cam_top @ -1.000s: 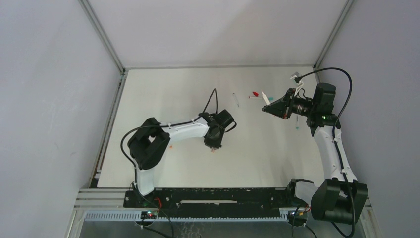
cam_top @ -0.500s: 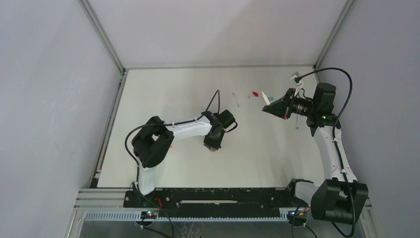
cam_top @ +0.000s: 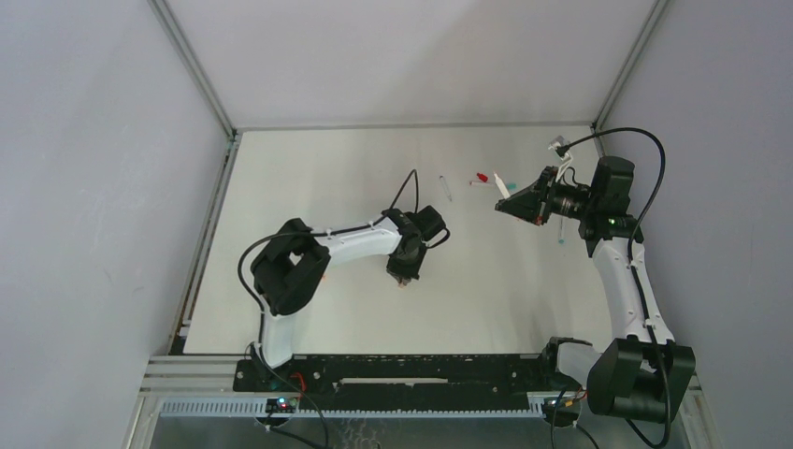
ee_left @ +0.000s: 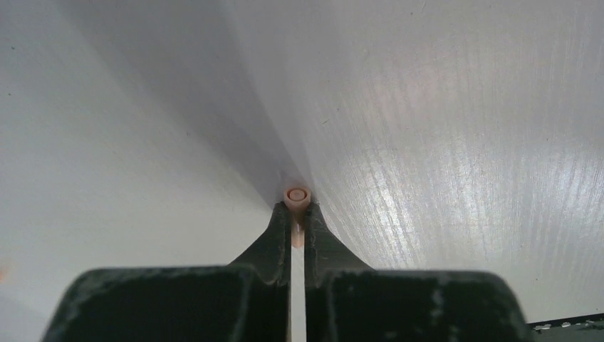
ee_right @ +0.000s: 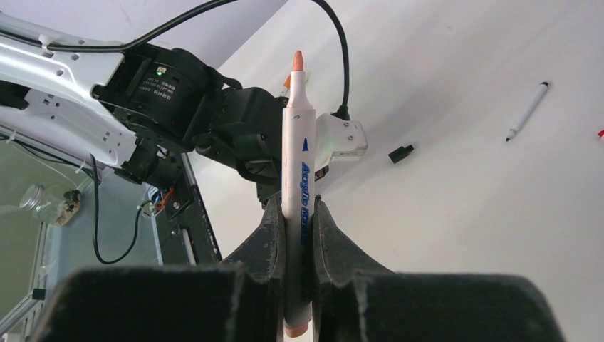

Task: Insert the pens into the pen caps
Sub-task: Insert the pen cap onto the pen.

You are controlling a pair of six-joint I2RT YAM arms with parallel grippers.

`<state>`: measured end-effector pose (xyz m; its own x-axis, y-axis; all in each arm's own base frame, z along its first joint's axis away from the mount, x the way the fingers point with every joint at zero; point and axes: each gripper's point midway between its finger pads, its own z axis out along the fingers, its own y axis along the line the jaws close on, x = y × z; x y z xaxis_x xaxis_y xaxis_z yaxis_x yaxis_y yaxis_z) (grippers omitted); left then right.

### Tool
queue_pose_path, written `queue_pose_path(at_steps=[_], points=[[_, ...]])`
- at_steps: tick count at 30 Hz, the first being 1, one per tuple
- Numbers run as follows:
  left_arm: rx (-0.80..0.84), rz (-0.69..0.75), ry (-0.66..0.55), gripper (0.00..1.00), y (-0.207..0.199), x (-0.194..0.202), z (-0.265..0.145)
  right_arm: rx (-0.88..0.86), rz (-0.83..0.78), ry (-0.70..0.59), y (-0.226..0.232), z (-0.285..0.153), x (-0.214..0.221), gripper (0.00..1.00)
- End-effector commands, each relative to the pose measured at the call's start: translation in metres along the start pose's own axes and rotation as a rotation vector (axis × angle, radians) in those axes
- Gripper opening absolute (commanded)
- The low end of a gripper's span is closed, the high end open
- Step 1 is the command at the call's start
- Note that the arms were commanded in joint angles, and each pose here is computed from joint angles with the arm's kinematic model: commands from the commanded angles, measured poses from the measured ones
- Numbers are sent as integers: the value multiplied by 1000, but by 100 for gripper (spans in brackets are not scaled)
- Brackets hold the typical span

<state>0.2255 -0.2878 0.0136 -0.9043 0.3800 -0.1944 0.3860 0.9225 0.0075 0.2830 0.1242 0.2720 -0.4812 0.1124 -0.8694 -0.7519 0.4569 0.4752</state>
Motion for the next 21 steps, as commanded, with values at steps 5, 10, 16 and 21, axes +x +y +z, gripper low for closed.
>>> queue_pose_path(at_steps=[5,10,16,21], points=[[78,-19,-196,0,-5,-25,-32,-56,-101,-14,21,-5,-14,0],[229,-80,-447,0,-19,-57,-90,-115,-161,5,33,-2,-8,0],[499,-190,-764,0,-36,-83,-171,-193,-183,40,51,7,3,0],[719,-260,-1017,0,-37,-90,-238,-270,-169,70,69,14,13,1]])
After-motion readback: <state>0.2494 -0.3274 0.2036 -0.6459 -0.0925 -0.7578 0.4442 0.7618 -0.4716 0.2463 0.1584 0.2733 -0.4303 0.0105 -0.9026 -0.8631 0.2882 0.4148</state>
